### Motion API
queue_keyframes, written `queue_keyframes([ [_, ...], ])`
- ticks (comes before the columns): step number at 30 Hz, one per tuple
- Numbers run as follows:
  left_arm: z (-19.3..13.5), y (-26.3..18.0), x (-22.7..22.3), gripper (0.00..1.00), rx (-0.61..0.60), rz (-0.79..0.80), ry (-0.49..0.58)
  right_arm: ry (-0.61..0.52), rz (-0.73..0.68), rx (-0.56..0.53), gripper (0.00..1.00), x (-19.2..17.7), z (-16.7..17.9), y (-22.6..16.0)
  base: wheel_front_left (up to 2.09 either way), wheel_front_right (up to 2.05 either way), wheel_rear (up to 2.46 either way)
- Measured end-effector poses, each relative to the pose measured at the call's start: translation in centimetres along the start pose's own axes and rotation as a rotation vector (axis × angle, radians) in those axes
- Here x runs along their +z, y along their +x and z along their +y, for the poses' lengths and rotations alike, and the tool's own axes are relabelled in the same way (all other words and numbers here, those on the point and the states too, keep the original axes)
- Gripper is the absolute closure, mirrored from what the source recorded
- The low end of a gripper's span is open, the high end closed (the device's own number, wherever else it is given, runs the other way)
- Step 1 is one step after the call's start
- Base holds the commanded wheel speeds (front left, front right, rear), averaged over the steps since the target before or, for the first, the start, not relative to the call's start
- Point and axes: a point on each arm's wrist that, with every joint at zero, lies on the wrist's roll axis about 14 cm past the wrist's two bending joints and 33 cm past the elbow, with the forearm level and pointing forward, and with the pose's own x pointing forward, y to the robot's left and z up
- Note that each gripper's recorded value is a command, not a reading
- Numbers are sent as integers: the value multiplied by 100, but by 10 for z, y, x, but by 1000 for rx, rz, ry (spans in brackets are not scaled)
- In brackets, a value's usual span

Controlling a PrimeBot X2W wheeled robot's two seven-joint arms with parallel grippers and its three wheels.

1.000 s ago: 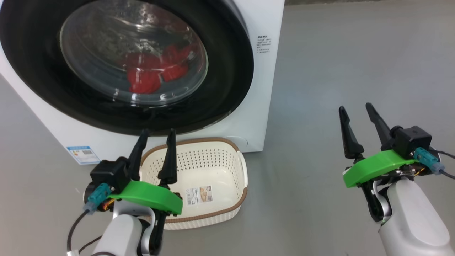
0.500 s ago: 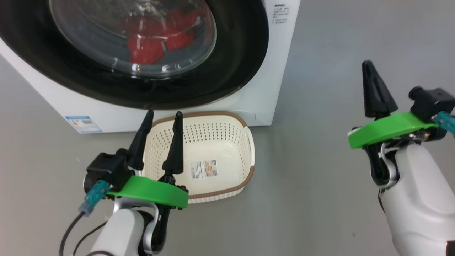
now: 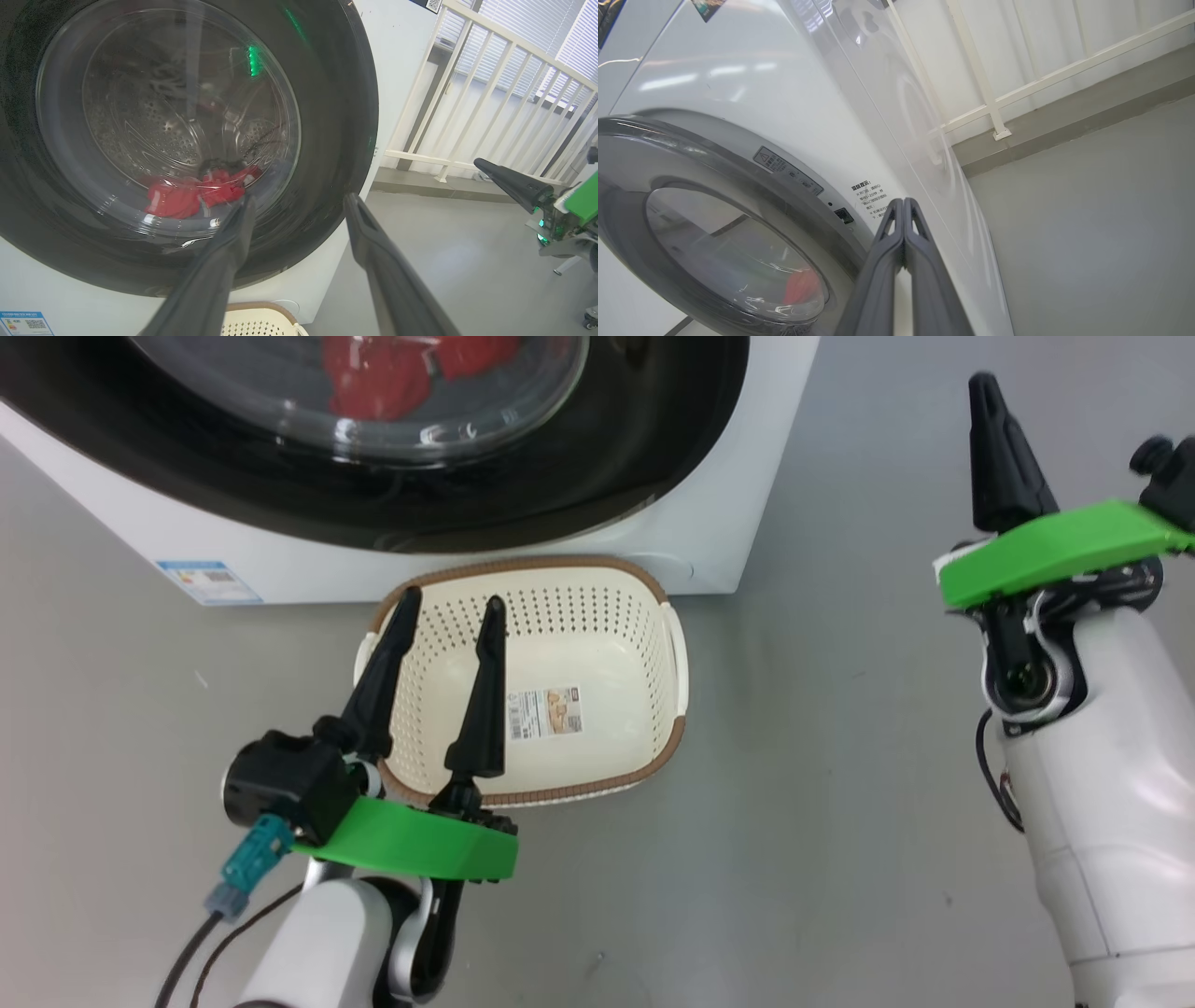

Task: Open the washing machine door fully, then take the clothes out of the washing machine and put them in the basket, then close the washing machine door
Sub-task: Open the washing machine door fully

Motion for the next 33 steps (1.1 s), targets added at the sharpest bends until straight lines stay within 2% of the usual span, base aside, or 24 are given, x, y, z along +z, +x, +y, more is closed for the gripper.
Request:
queue_keyframes([
  [5, 3, 9, 1, 0, -1, -13, 25, 101, 57, 7, 100, -9, 2, 21, 0, 0, 0],
  [9, 5, 13, -3, 0, 0, -14, 25, 229, 102, 28, 100, -12, 6, 38, 0, 0, 0],
  [10, 5, 13, -3, 0, 0, -14, 25, 229, 102, 28, 100, -12, 6, 38, 0, 0, 0],
  [16, 13, 15, -12, 0, 13, 1, 25, 393, 209, 74, 100, -26, 16, 55, 0, 0, 0],
  [22, 19, 14, -18, 0, 24, 10, 31, 481, 299, 124, 100, -39, 28, 67, 0, 0, 0],
  [33, 33, 13, -26, 0, 54, 26, 50, 572, 417, 197, 100, -57, 49, 88, 0, 0, 0],
])
